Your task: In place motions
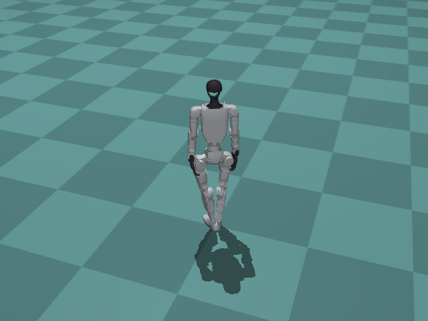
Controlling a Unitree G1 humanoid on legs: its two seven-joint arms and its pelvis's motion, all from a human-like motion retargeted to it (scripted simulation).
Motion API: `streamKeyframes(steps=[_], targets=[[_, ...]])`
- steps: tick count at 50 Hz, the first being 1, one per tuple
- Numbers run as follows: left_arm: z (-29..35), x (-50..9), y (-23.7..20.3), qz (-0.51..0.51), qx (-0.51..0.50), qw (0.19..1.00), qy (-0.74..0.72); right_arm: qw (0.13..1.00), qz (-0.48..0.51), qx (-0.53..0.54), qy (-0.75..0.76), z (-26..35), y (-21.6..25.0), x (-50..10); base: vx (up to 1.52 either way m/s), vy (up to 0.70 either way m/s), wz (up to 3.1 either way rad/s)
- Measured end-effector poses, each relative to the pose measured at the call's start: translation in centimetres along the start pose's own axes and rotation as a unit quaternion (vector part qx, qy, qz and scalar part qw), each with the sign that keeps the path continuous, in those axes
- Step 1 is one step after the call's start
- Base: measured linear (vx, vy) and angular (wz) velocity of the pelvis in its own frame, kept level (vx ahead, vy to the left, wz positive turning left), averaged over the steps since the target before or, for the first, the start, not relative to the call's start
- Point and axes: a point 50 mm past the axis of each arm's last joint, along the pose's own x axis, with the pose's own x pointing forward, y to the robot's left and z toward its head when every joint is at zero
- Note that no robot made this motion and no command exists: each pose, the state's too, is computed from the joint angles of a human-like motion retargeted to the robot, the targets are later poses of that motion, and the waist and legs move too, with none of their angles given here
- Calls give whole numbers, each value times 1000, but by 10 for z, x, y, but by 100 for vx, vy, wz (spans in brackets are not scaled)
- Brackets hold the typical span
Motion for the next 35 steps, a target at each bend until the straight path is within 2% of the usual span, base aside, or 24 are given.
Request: streamKeyframes(steps=[9,15,24,30,35], targets=[[-5,0,4,10,15,1000,14,999,13,0,-41,20,5,0,8,-3,20],[6,-1,3,10,-1,1000,-11,999,7,-21,-27,14,2,0,6,-2,2],[7,2,-8,-2,-15,1000,-20,1000,-5,3,-13,3,-7,-2,6,3,26],[2,4,-19,-14,-76,997,-23,999,-11,28,-19,1,-11,-3,10,7,-153],[2,2,-12,-17,-48,999,-14,998,-12,42,-33,5,-15,-4,5,3,-231]])
